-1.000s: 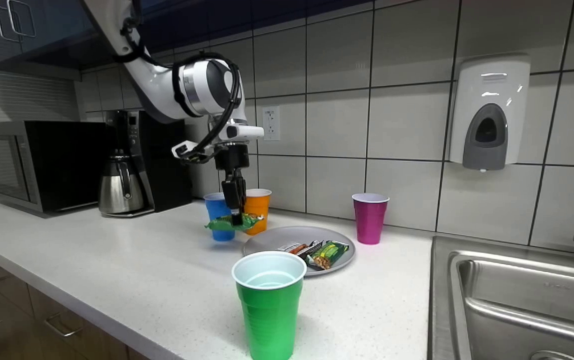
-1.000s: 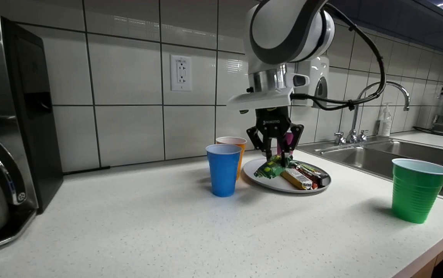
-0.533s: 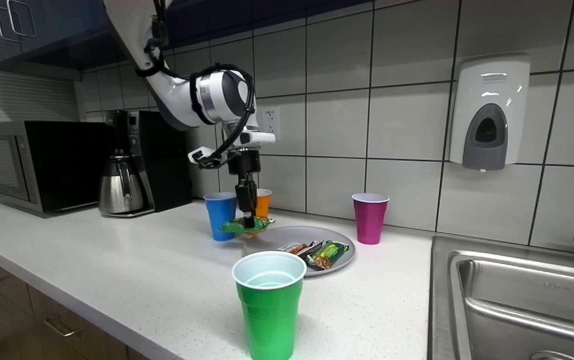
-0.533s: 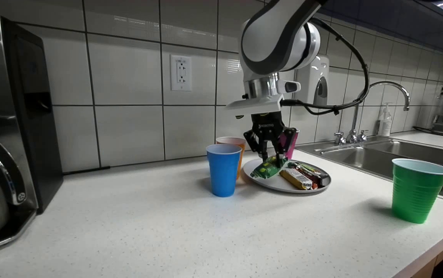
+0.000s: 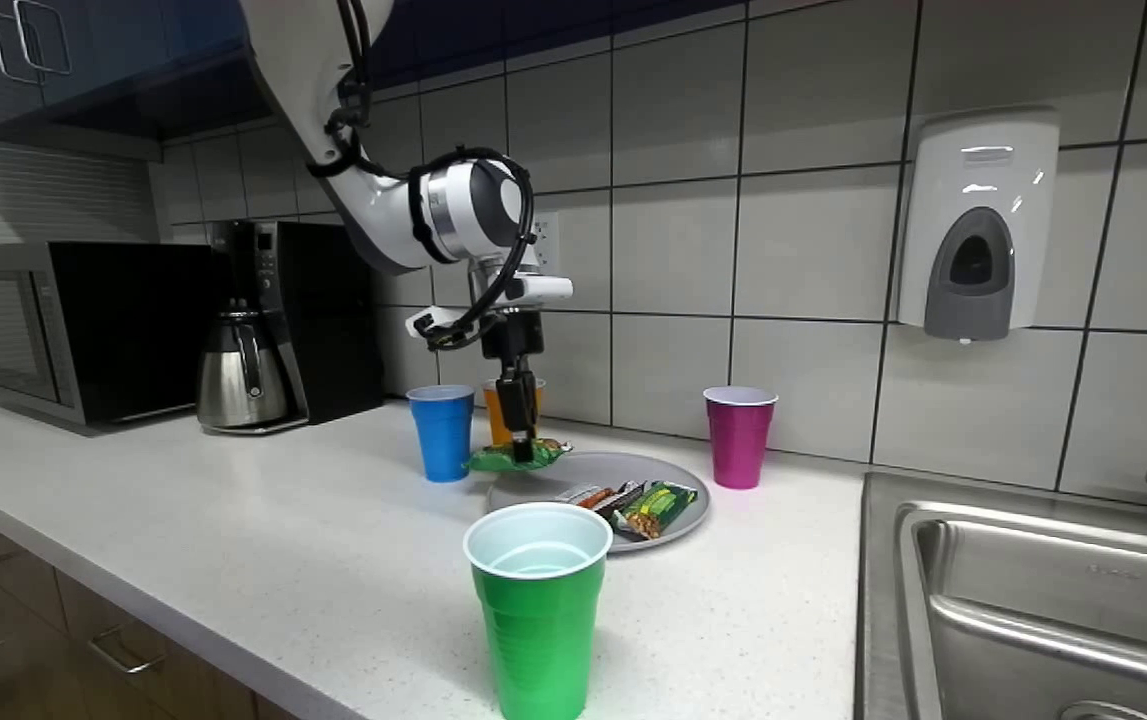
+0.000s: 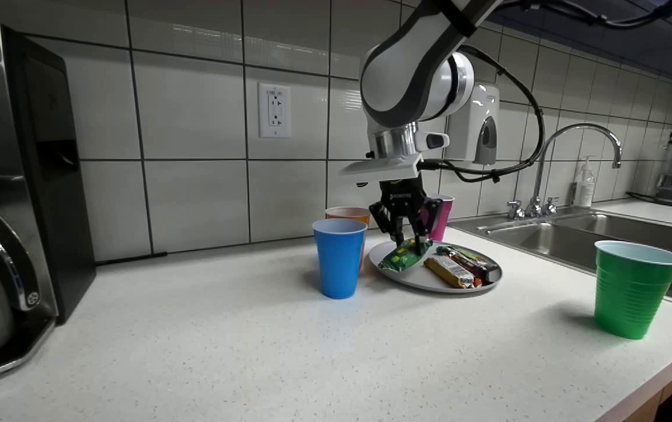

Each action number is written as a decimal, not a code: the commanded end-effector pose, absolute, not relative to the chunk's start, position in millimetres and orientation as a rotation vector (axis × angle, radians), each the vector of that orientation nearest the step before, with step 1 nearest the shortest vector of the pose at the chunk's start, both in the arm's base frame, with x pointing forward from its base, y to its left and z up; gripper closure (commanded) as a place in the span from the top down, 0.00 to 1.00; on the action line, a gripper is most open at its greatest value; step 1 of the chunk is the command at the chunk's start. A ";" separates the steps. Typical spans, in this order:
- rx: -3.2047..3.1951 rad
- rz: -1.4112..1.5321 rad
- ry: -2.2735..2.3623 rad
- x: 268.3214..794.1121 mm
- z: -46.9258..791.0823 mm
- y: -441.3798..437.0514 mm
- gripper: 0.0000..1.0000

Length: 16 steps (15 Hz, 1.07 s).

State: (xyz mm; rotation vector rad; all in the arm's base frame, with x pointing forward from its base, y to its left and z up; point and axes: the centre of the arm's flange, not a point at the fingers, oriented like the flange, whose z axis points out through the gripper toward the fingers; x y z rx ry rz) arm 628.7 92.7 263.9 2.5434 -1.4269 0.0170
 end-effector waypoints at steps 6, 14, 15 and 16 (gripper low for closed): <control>2.565 -0.007 -1.345 642.0 270.3 59.0 0.12; 2.603 -0.027 -1.259 652.5 258.2 50.1 0.12; 2.608 -0.027 -1.251 654.4 257.8 49.8 0.12; 2.613 -0.027 -1.243 656.6 256.8 49.7 0.12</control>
